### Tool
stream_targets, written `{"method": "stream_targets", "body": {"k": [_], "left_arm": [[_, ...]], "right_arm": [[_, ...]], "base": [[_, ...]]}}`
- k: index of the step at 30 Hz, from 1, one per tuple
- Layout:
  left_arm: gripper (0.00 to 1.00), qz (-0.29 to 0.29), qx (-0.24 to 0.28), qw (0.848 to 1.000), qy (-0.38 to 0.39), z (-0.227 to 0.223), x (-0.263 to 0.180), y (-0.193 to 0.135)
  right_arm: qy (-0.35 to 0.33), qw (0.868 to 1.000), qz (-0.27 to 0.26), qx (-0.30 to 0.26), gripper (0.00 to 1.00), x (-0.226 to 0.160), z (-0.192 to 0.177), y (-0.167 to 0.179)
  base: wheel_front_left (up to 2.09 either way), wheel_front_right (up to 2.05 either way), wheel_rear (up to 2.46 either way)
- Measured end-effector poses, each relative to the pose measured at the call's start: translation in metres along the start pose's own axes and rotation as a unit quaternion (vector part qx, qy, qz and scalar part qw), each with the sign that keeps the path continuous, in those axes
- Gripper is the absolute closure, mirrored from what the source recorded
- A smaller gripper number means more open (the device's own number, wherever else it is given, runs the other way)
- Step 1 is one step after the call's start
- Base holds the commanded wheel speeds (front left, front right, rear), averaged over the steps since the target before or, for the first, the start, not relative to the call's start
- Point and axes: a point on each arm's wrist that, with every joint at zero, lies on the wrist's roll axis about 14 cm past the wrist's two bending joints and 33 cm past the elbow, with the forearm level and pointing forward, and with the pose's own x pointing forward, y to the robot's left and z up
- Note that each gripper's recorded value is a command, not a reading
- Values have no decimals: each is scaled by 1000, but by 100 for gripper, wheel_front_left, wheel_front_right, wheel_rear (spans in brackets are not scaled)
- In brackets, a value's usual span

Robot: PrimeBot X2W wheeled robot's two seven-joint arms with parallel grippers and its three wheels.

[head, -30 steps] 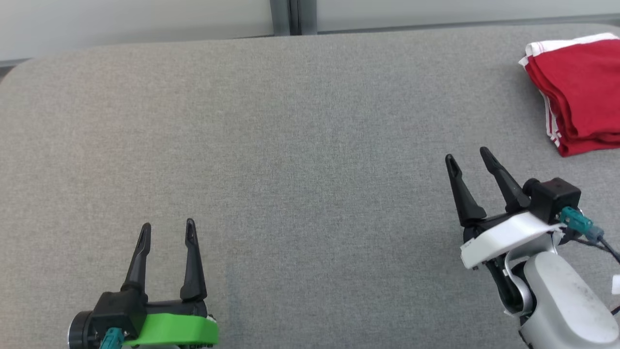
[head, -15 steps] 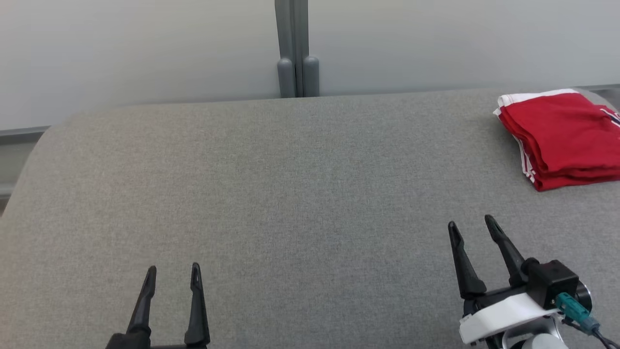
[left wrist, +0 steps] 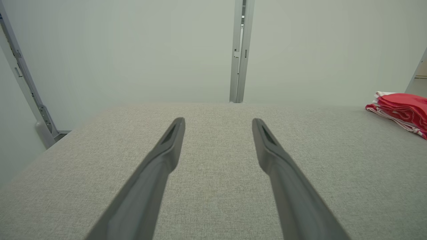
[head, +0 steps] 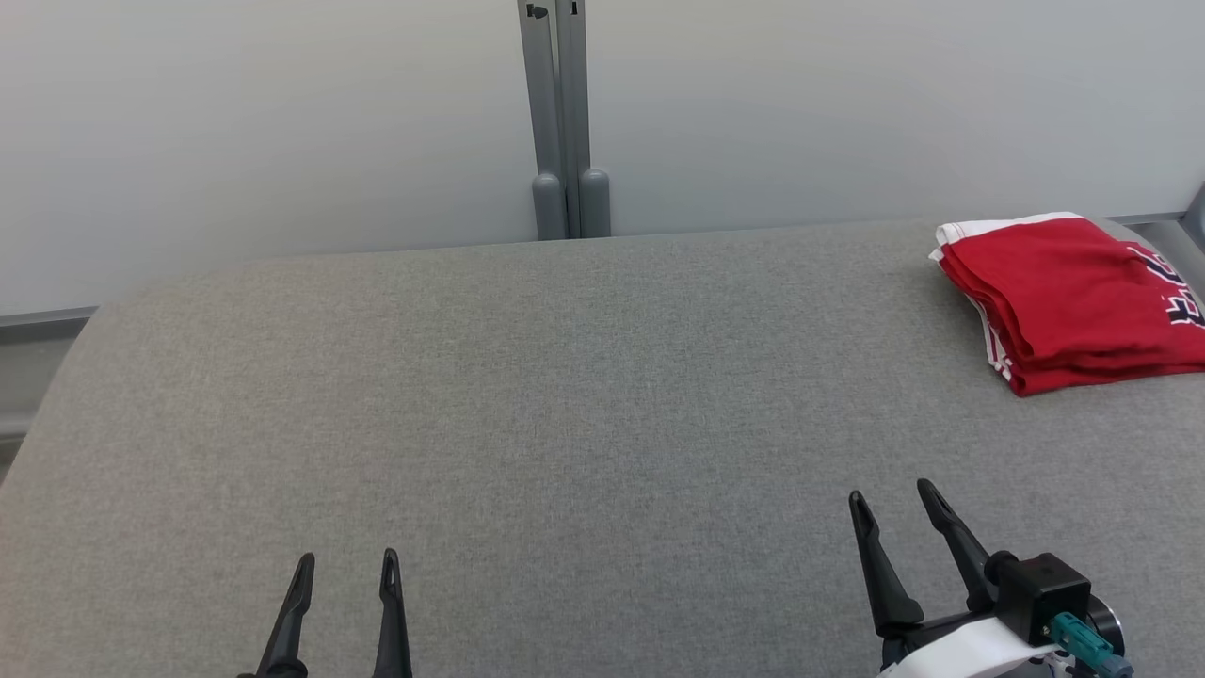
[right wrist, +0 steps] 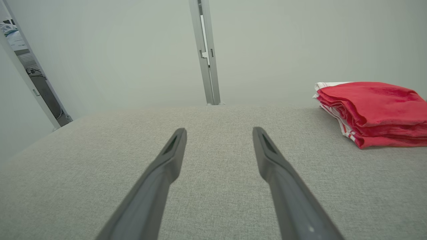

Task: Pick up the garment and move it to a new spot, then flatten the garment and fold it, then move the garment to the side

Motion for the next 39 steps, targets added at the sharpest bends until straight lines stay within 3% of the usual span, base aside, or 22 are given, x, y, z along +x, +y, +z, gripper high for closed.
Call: {"method": "stream_targets", "body": {"k": [18,19,25,39], "left_arm": [[0,-13,0,1000,5,-3,-3,-3],[100,-13,0,1000,7,-4,-3,-3],[100,-9,-8,999,35,-20,-8,-2],[100,26,-148,987,59,-28,3,13]], "right_arm": [[7,1000,-8,12,0,-5,-6,0],[8,1000,-8,14,100,-4,-6,0],[40,999,-18,29,100,-13,-26,-2],[40,985,-68,156,100,-8,-26,-23]], "base": [[0,0,0],[0,0,0],[0,0,0],[0,0,0]]}}
